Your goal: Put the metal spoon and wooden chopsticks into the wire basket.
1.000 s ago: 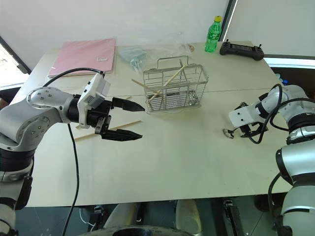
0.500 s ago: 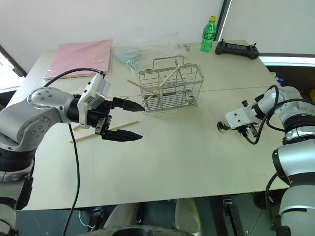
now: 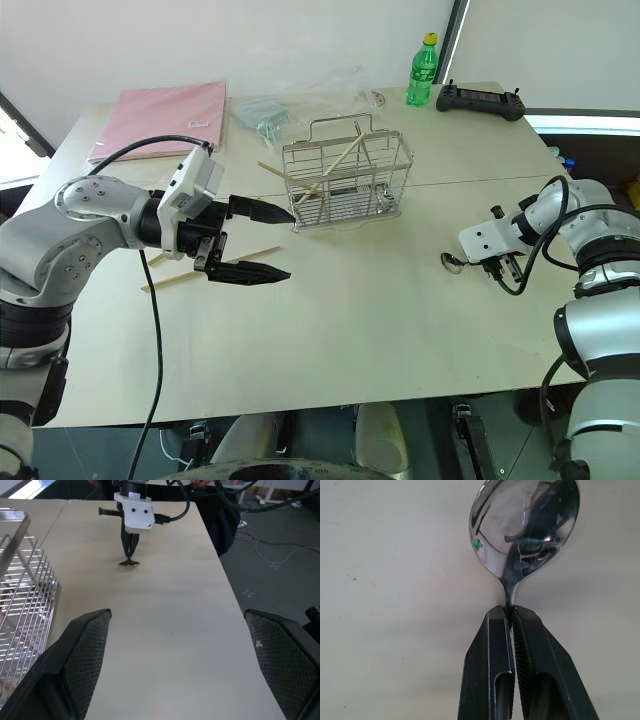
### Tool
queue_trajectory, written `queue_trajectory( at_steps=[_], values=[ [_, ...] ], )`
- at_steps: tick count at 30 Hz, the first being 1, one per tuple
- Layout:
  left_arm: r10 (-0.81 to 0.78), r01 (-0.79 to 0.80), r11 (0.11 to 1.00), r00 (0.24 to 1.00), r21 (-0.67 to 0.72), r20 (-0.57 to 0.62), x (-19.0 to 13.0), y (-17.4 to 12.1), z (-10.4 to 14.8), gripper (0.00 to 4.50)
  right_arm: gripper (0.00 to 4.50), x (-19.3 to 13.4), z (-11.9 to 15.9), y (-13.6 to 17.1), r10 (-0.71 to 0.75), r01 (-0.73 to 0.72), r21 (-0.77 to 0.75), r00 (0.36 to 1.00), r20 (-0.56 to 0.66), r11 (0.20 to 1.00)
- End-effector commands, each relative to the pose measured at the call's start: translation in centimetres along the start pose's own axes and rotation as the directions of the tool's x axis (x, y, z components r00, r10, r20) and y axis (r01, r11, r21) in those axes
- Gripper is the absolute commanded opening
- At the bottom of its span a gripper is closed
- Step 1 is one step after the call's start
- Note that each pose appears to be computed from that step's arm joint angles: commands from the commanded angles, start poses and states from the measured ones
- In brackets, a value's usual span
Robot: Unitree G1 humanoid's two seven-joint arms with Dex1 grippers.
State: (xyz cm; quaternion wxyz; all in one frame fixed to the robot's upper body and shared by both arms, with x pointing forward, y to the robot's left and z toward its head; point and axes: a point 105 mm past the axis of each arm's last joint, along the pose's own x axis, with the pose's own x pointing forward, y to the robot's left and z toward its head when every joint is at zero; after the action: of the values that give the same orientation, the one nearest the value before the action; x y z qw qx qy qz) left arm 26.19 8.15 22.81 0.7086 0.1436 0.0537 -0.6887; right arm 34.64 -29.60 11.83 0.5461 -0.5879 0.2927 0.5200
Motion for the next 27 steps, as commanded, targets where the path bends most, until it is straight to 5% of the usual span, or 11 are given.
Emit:
queue_trajectory(
  at_steps=[1, 8, 15, 21, 27],
  values=[
    [0.005, -0.005, 0.999, 1.000, 0.046, 0.008, -0.1, 0.1, 0.8, 4.50, 0.19, -0.5, 0.3, -0.7, -0.058, 0.059, -0.013, 0.998, 0.022, 0.998],
    [0.049, -0.050, 0.997, 0.999, 0.052, 0.017, -0.6, 1.5, 0.8, 4.50, 0.19, -4.6, 3.9, -2.3, -0.200, 0.211, -0.015, 0.946, 0.255, 0.977],
    [0.085, -0.088, 0.993, 0.996, 0.075, 0.040, -1.0, 3.1, 1.4, 4.50, 0.19, -12.3, 13.9, -2.2, -0.404, 0.231, 0.336, 0.620, 0.672, 0.913],
    [0.109, -0.115, 0.989, 0.992, 0.093, 0.062, -1.0, 4.4, 1.9, 4.50, 0.19, -17.9, 16.6, -7.1, -0.694, 0.310, 0.621, 0.309, 0.651, 0.720],
    [0.113, -0.120, 0.987, 0.991, 0.104, 0.075, -1.0, 4.8, 2.1, 4.50, 0.19, -20.1, 15.9, -10.8, -0.821, 0.360, 0.742, 0.162, 0.547, 0.565]
  ],
)
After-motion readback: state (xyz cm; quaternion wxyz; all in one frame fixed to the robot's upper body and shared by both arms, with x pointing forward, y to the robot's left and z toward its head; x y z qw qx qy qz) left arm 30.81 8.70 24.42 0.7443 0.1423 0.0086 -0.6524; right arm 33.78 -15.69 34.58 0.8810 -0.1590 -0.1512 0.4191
